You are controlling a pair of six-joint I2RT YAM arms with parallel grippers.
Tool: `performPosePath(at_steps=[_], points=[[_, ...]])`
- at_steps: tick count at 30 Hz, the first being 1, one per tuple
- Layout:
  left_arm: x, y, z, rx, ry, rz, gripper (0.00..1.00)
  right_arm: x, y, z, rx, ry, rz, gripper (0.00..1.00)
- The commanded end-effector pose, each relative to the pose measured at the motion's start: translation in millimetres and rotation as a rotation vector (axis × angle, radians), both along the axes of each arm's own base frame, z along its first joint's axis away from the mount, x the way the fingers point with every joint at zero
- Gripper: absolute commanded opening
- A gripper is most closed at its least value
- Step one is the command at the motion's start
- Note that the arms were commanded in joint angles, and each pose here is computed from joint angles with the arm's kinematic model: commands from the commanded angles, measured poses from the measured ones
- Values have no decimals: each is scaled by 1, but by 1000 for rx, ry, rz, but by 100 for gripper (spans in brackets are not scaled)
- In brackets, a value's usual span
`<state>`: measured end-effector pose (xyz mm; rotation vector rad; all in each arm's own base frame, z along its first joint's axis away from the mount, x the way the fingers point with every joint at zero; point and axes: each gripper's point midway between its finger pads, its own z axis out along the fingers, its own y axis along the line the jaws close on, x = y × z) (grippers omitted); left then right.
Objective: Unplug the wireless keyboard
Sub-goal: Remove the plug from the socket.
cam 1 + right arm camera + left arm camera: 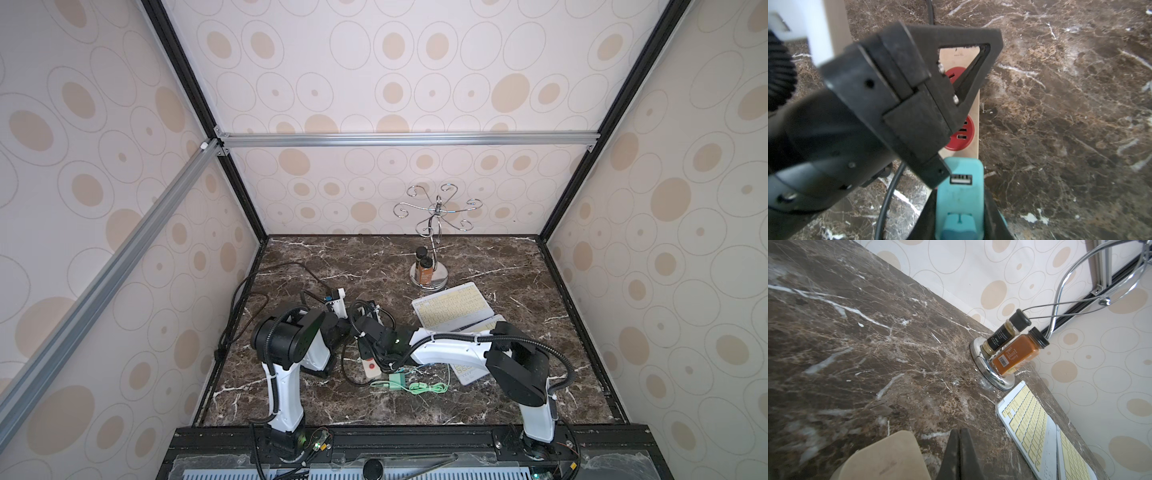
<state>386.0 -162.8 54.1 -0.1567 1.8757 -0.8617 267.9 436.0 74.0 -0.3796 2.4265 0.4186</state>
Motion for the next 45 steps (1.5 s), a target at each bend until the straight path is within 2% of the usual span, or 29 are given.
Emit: performPosePath(at_steps=[1,7,15,22,26,31,35,38,45], points=[[-61,40,-127,339,449,32,0,-1,36,58,231,-43,43,0],[-62,53,-118,363,445,102,0,1,26,56,222,-80,27,0],[-60,45,-109,350,399,57,0,5,21,57,189,-124,23,0],[-61,27,-100,317,333,-39,0,5,26,65,16,-203,17,0],[-63,22,-95,300,297,-70,0,1,35,65,116,-179,57,0],[-65,20,-86,287,255,-79,0,2,34,60,261,-80,84,0],[-69,15,-63,261,163,-110,0,3,27,37,207,-53,49,0],[-70,10,-58,257,137,-138,0,5,22,27,173,-45,23,0],[-82,-3,-38,198,32,-211,0,10,21,31,169,-74,11,0]])
